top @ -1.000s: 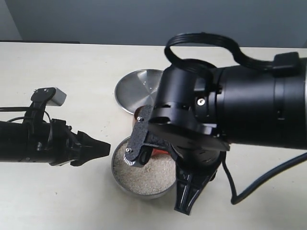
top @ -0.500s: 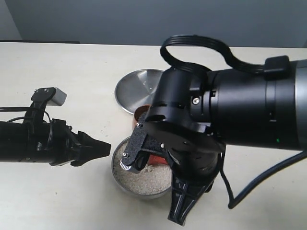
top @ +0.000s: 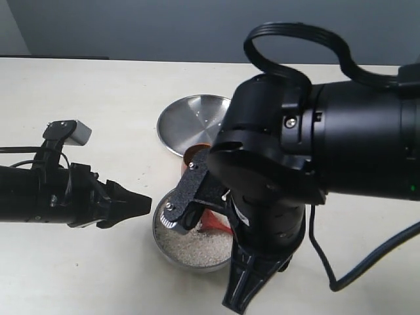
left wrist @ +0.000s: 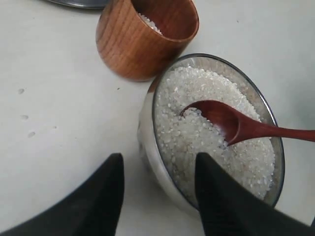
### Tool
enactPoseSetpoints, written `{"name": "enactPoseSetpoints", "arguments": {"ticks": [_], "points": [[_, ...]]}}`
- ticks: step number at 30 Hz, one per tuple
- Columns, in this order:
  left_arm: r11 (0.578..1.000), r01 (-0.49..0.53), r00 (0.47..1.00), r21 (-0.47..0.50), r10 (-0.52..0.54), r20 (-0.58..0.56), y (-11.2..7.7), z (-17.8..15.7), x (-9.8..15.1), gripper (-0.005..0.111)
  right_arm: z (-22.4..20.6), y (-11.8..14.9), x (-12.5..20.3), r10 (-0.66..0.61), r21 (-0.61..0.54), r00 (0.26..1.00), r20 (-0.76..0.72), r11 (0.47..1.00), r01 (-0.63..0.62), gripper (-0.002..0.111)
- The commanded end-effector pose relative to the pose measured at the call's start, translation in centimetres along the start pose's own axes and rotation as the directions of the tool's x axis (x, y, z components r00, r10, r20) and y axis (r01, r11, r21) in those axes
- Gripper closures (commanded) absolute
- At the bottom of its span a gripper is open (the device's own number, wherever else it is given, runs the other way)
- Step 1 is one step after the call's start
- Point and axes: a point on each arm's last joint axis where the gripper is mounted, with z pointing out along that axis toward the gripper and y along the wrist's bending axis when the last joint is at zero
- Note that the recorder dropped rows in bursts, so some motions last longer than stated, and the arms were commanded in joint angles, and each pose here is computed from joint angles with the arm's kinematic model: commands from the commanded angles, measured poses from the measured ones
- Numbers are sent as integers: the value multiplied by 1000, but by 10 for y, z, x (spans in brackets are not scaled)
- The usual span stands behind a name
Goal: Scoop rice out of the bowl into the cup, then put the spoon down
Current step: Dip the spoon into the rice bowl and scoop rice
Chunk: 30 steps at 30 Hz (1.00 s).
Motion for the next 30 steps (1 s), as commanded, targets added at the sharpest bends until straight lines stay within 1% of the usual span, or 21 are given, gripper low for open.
{"name": "enactPoseSetpoints", "arguments": {"ticks": [1,24,30], "points": [[1000,-6,1000,16,6,-8,-2,1,2,62,-5,-2,1,13,13,1000,21,1000,-13,109],[1000,-7,1000,14,7,-12,-1,1,2,62,-4,-9,1,-13,86,1000,21,996,12,109],[1000,-7,1000,14,7,-12,-1,1,2,62,-5,-7,2,-3,61,1000,24,998,2,109]]}}
